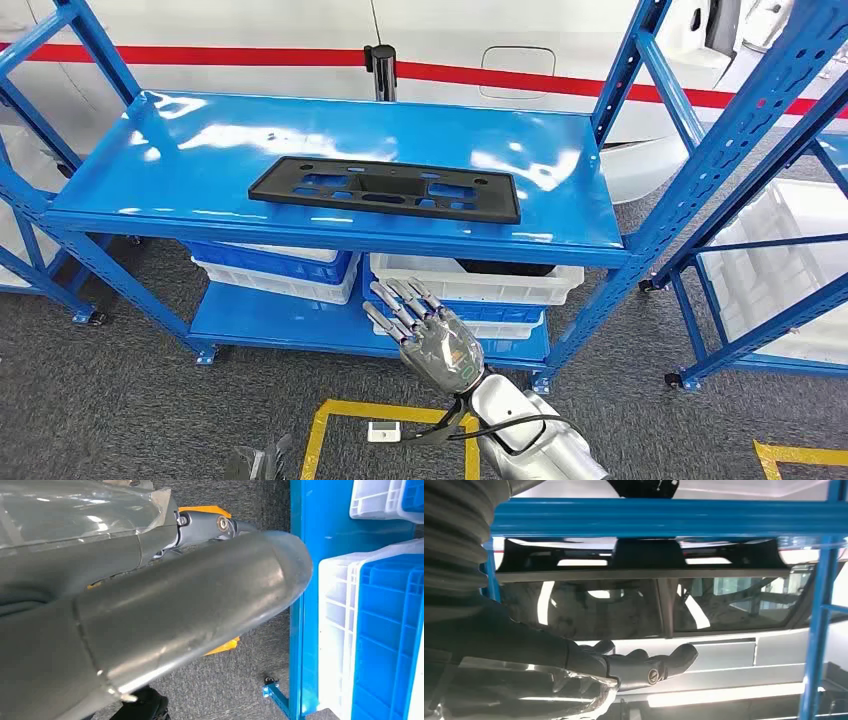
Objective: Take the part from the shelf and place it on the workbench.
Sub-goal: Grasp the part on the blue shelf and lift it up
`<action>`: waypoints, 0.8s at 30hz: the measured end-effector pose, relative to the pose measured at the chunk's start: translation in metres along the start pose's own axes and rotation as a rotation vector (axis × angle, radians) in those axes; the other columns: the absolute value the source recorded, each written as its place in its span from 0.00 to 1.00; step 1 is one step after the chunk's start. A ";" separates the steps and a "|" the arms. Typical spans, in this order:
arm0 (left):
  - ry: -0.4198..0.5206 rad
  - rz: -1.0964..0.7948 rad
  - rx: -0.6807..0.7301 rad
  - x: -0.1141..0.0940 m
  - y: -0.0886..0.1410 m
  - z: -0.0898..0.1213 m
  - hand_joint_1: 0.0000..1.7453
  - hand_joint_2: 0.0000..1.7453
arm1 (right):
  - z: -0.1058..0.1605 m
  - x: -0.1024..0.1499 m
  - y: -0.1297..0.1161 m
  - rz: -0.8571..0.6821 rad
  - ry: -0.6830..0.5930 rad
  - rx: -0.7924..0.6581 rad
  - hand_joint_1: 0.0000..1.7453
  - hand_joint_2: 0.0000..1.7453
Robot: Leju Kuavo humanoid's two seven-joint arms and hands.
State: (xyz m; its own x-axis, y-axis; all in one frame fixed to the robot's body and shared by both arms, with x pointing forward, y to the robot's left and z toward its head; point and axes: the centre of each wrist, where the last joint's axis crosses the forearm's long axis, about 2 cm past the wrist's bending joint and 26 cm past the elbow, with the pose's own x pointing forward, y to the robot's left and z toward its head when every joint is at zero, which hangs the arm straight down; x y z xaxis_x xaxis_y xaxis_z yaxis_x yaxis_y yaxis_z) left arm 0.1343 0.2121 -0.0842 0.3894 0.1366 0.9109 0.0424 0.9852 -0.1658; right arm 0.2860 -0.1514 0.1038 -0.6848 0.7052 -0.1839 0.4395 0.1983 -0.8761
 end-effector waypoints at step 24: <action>0.189 -0.010 0.123 -0.046 0.081 0.079 0.00 0.00 | 0.002 -0.008 -0.011 0.046 0.042 -0.048 0.00 1.00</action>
State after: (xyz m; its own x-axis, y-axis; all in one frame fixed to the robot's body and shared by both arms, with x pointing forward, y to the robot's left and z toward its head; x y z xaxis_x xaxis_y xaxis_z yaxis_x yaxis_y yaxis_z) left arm 0.0466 0.2940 -0.1098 0.5554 0.1161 0.8234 -0.0607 0.9932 -0.0991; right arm 0.2860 -0.1606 0.1138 -0.6385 0.7422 -0.2036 0.4981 0.1969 -0.8445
